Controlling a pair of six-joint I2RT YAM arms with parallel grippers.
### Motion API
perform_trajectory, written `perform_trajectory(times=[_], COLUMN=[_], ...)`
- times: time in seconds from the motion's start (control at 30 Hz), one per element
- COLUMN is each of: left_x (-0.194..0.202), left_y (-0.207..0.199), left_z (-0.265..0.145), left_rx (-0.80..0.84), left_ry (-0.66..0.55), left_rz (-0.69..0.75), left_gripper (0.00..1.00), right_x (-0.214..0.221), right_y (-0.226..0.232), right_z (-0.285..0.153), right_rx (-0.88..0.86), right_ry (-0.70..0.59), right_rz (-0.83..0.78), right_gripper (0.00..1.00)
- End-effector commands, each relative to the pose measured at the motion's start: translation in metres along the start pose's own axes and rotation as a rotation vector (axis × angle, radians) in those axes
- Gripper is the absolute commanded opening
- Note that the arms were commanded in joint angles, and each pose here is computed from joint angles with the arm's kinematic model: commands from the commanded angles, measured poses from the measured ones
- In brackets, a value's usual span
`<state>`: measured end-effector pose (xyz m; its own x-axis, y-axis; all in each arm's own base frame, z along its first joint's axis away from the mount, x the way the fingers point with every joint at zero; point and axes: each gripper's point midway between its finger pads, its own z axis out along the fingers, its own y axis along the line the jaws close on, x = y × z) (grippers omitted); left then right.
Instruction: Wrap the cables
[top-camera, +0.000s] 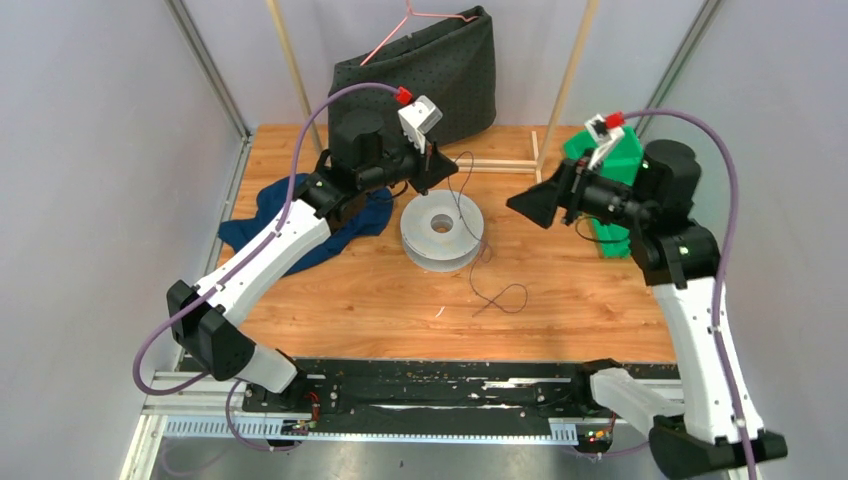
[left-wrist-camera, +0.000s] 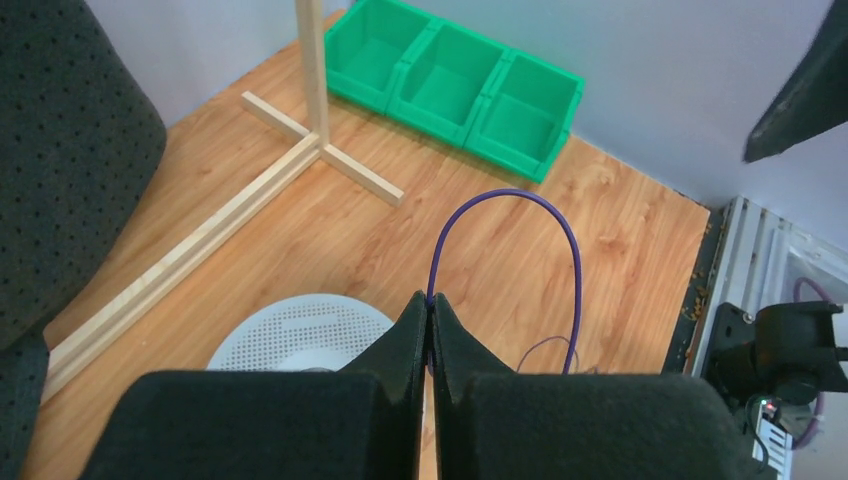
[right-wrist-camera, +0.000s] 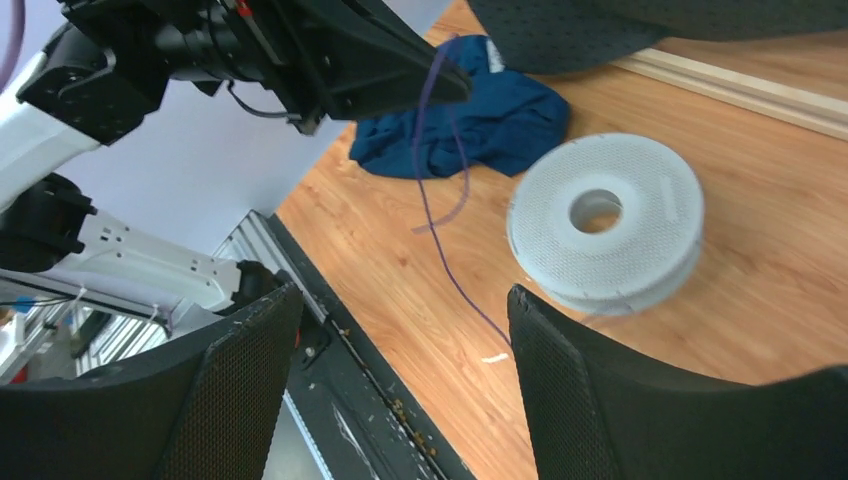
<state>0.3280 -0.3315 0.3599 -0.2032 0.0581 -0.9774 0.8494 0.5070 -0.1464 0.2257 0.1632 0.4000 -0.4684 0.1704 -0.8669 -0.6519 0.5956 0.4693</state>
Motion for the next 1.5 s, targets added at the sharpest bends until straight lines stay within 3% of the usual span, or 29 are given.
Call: perform_trajectory(times=[0.0,0.3,0.5,0.7,0.83,0.97,1.0,1.1,1.13,1.17,1.23,1.47], left_x=[-0.014,-0.014,-0.010,-0.008,-0.009,-0.012,-0.013,-0.014,-0.015,-0.015,-0.012,0.000], left_y=[-0.010,-0.008,-0.015,-0.015,-0.015,-0.015,-0.014,-0.011,-0.010,-0.009,-0.009,-0.005], left_z=[-0.010,-0.016,-0.015,-0.013,-0.013,-0.013,-0.013,-0.014,-0.015,-0.017,-0.022,-0.034], left_rx=[0.036,-0.011,0.005,0.005,0.006,0.004,-0.005,-0.024,-0.032,-0.040,-0.043,-0.036], left_ry=[-0.018,-0.028,-0.018,-0.011,-0.009,-0.014,-0.016,-0.015,-0.016,-0.017,-0.015,-0.016], left_rz=[0.060,0.076,0.076,0.073,0.076,0.077,0.072,0.054,0.056,0.057,0.060,0.015], left_gripper=[0.00,0.00,0.00,0.00,0.00,0.00,0.03,0.65,0.77,0.84,0.88,0.87], right_x=[-0.020,-0.024,-0.020,-0.023,-0.019,-0.011,-0.009,-0.008,-0.010,-0.011,-0.017,-0.029], right_y=[0.004,0.003,-0.002,0.003,0.001,0.001,0.004,0.008,0.010,0.011,0.017,0.030], right_z=[0.038,0.091,0.112,0.116,0.112,0.106,0.103,0.097,0.095,0.093,0.088,0.079], right_rx=[-0.020,-0.050,-0.086,-0.119,-0.104,-0.101,-0.109,-0.121,-0.126,-0.127,-0.145,-0.174], right_ry=[-0.022,0.017,0.015,0.010,0.008,0.014,0.014,0.005,-0.005,-0.015,-0.036,-0.072], right_rz=[-0.023,0.009,0.047,0.048,0.051,0.047,0.041,0.024,0.014,0.007,-0.011,-0.036], right_gripper=[0.78,0.73,0.53,0.27,0.02,0.01,0.01,0.01,0.01,0.01,0.01,0.01])
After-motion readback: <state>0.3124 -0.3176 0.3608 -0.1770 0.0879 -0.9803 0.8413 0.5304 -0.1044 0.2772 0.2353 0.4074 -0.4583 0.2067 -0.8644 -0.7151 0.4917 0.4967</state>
